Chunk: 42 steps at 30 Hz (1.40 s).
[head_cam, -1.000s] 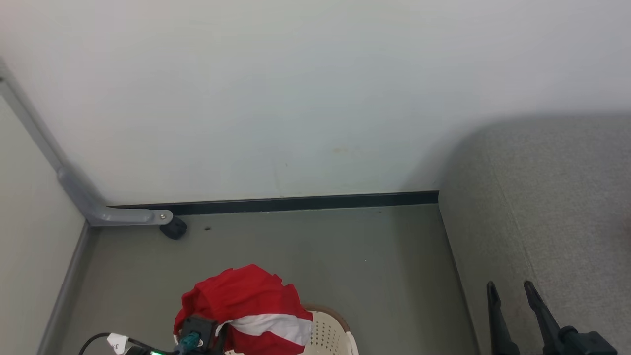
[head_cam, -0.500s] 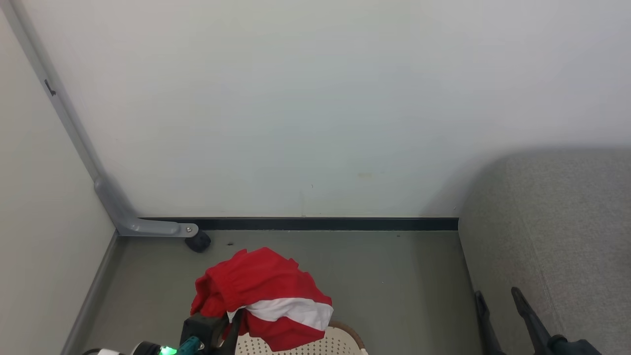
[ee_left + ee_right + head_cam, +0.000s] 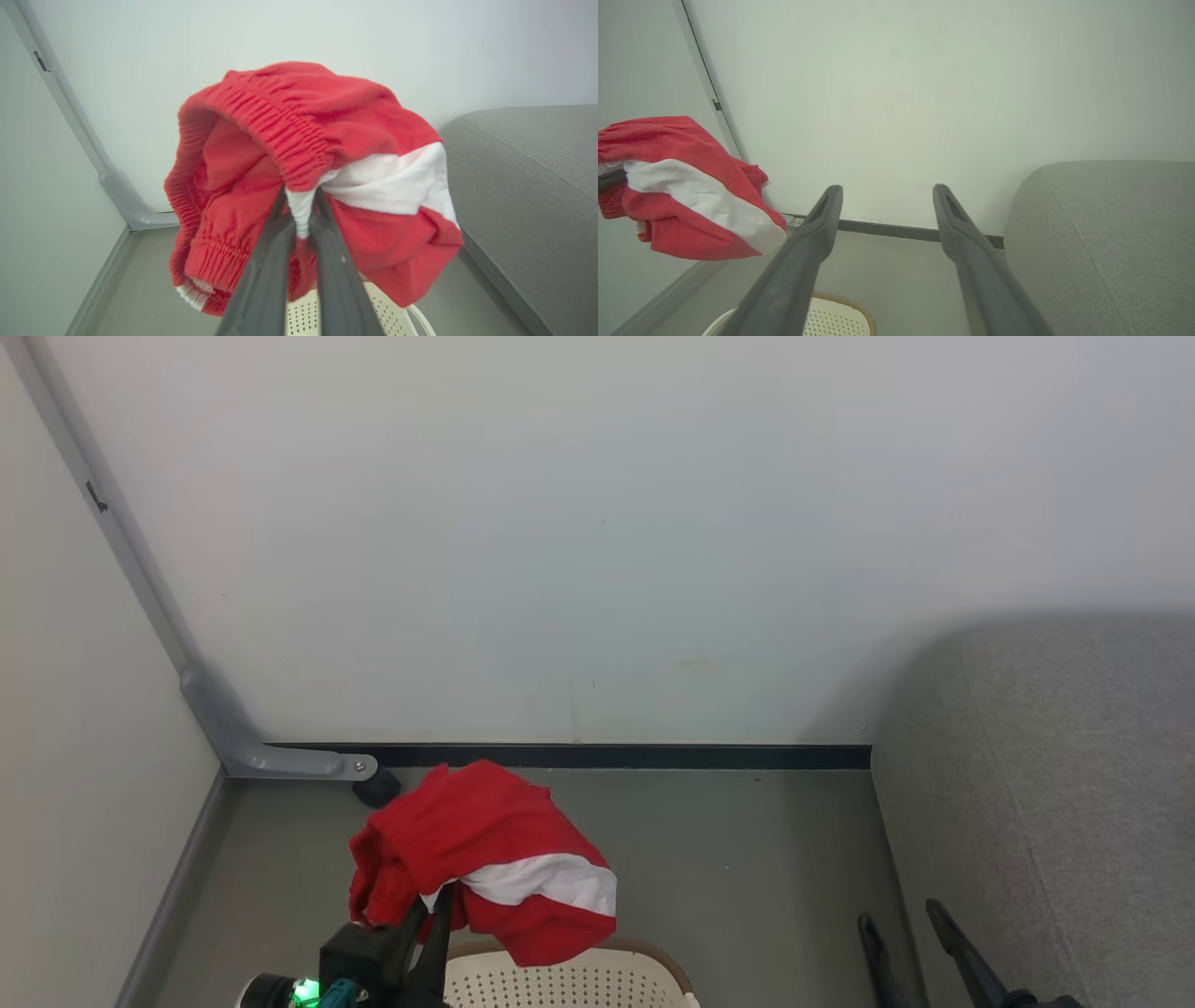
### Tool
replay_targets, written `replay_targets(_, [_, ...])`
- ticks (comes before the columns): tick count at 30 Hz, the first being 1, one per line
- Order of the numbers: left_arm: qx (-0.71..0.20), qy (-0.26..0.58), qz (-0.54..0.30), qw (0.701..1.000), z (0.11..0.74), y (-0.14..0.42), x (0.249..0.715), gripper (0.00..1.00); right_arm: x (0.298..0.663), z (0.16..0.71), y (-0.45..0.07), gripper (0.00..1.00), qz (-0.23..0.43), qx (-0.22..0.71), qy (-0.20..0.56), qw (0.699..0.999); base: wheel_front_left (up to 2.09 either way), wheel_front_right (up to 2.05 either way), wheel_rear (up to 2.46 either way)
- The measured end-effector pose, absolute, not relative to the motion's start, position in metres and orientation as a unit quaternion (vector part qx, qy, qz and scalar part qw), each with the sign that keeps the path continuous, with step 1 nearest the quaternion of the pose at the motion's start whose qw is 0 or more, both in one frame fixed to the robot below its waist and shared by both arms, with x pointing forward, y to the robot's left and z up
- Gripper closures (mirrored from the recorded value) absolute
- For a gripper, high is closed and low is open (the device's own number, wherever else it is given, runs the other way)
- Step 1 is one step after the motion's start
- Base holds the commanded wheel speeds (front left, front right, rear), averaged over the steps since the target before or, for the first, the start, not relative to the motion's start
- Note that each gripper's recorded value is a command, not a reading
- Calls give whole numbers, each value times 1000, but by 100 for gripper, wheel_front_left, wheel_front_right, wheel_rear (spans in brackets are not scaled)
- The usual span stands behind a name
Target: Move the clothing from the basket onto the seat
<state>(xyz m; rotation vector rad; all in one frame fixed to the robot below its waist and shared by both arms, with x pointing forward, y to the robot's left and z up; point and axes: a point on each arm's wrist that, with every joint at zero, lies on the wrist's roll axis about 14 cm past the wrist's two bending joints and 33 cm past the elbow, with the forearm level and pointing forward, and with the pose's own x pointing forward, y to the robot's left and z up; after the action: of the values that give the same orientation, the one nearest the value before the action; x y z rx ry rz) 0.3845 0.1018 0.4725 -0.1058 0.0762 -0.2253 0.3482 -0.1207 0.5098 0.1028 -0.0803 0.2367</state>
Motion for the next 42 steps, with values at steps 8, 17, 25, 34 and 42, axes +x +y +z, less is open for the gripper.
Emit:
replay_targets(8, [-70, -1, -109, 992, 497, 101, 386, 100, 345, 508, -99, 0, 166, 36, -37, 985, 0, 0, 0])
replay_targets(17, [-70, -22, -152, 986, 510, 80, 381, 100, 342, 513, -65, 0, 236, 1, -47, 971, 0, 0, 0])
replay_targets(25, [-49, -32, -209, 976, 514, 54, 371, 100, 341, 521, -27, 0, 309, -44, -68, 948, 0, 0, 0])
replay_targets(34, [-27, -41, -256, 965, 518, 35, 361, 100, 343, 523, 0, 0, 355, -72, -75, 929, 0, 0, 0])
replay_targets(42, [-4, -55, -294, 954, 524, 17, 349, 100, 349, 514, 11, 0, 370, -93, -60, 923, 0, 0, 0])
